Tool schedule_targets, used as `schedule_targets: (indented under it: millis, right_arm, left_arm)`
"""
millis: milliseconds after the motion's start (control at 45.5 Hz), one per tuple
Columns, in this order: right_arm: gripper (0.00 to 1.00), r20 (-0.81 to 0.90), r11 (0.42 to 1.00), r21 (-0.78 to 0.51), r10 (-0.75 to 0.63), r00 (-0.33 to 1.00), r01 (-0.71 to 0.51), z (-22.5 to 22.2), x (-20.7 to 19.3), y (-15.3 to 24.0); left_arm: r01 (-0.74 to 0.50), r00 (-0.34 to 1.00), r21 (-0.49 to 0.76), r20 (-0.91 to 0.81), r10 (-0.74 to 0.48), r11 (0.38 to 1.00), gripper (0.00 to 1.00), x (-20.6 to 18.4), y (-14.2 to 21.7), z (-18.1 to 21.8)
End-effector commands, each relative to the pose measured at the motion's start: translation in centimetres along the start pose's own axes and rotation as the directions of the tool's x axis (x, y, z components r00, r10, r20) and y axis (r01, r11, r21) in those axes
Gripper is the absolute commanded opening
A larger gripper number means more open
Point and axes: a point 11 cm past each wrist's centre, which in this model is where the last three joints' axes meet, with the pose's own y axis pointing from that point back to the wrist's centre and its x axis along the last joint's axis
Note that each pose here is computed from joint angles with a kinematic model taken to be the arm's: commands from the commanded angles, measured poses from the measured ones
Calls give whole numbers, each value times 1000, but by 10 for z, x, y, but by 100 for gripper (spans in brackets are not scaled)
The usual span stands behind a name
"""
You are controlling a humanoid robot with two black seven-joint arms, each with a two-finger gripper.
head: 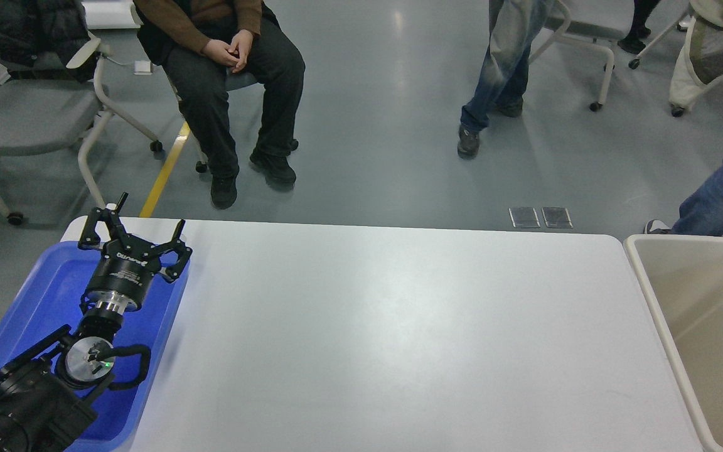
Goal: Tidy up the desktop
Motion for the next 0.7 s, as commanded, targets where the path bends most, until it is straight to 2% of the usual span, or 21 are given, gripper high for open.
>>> schedule_targets:
  millis: [0,132,330,550,682]
  right_arm:
    - [0,165,971,-143,214,963,-191,55,10,-25]
    - [0,266,932,-242,332,905,-270,75,-7,-49]
    - [0,411,854,-409,487,771,-322,92,-44,-81]
    - [0,559,752,-606,634,534,-259,97,-87,-103]
    - [0,608,732,-654,658,444,-190,87,-114,-120]
  left_arm:
    - [0,1000,-1,-1,0,1000,100,0,0,0]
    - [0,1000,0,0,0,1000,100,0,0,0]
    - [-1,1000,0,1,1,1000,100,0,0,0]
    - [-1,1000,0,1,1,1000,100,0,0,0]
    - [-1,1000,0,1,1,1000,100,0,0,0]
